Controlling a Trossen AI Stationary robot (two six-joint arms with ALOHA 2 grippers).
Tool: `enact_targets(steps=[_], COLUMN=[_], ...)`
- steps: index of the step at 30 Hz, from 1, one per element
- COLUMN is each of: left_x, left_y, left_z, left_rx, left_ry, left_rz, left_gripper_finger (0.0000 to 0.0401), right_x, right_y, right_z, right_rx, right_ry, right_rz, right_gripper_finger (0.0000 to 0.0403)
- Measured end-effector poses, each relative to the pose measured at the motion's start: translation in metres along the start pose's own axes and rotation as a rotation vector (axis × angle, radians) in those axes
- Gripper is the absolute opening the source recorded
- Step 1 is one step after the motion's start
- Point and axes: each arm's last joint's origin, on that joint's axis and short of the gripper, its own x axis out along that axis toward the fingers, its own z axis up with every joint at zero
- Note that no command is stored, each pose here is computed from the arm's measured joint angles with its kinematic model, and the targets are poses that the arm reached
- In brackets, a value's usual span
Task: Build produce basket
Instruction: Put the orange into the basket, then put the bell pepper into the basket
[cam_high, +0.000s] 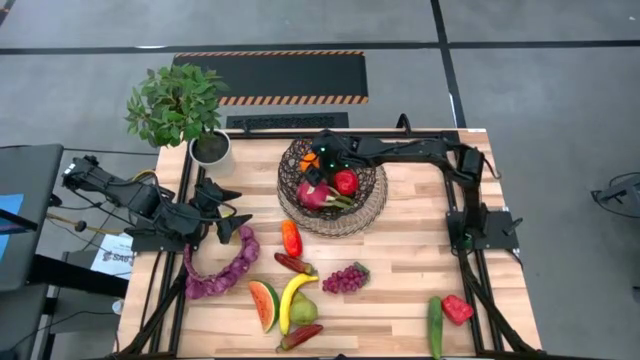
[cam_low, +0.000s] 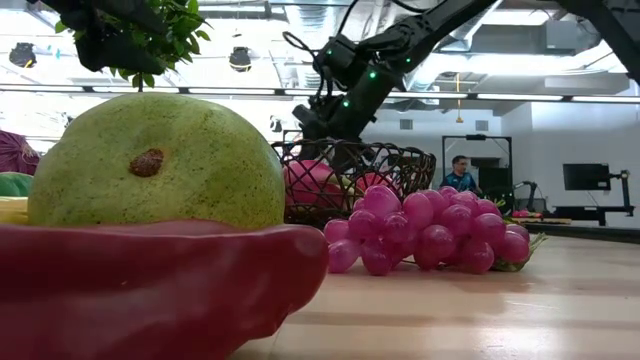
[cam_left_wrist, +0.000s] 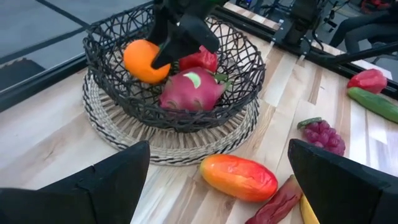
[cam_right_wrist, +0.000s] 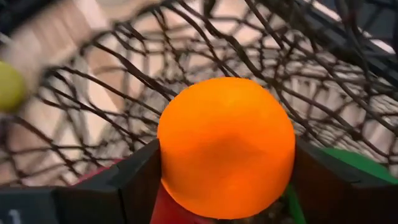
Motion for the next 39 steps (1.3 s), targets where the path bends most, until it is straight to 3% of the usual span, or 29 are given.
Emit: enact_targets(steps=[8,16,22,28,32,39], left_x=[0.0,0.0,0.0,0.0,0.0,0.0], left_y=[0.0,0.0,0.0,0.001,0.001,0.001], left_z=[0.0,0.0,0.0,-0.001,-0.001,-0.001], left_rx=[0.01,0.014,0.014,0.027,0.029,0.042], left_ry=[-0.001,-0.002,0.003,0.016,0.016,0.017], left_rz=[0.0,0.0,-0.006,0.003,0.003,0.003], left_gripper_finger=[0.0368,0.0368,0.0368,0.0368,0.0368,0.0368], right_x=[-0.005,-0.022,-0.059,-0.123,-0.174,-0.253], right_y=[0.003,0.008,0.014,0.047,0.083,0.126], right_z=[0.002,0.021,0.015,-0.034,-0.086,-0.189], right_rx=[-0.067,-0.075,-0.113,-0.123,-0.116,0.055], right_ry=[0.009,0.034,0.311,0.606,0.657,0.703], right_rz=[-0.005,-0.021,-0.106,-0.26,-0.329,-0.343], right_gripper_finger=[0.0391,0.0384,0.0397,0.0391,0.0385,0.0386])
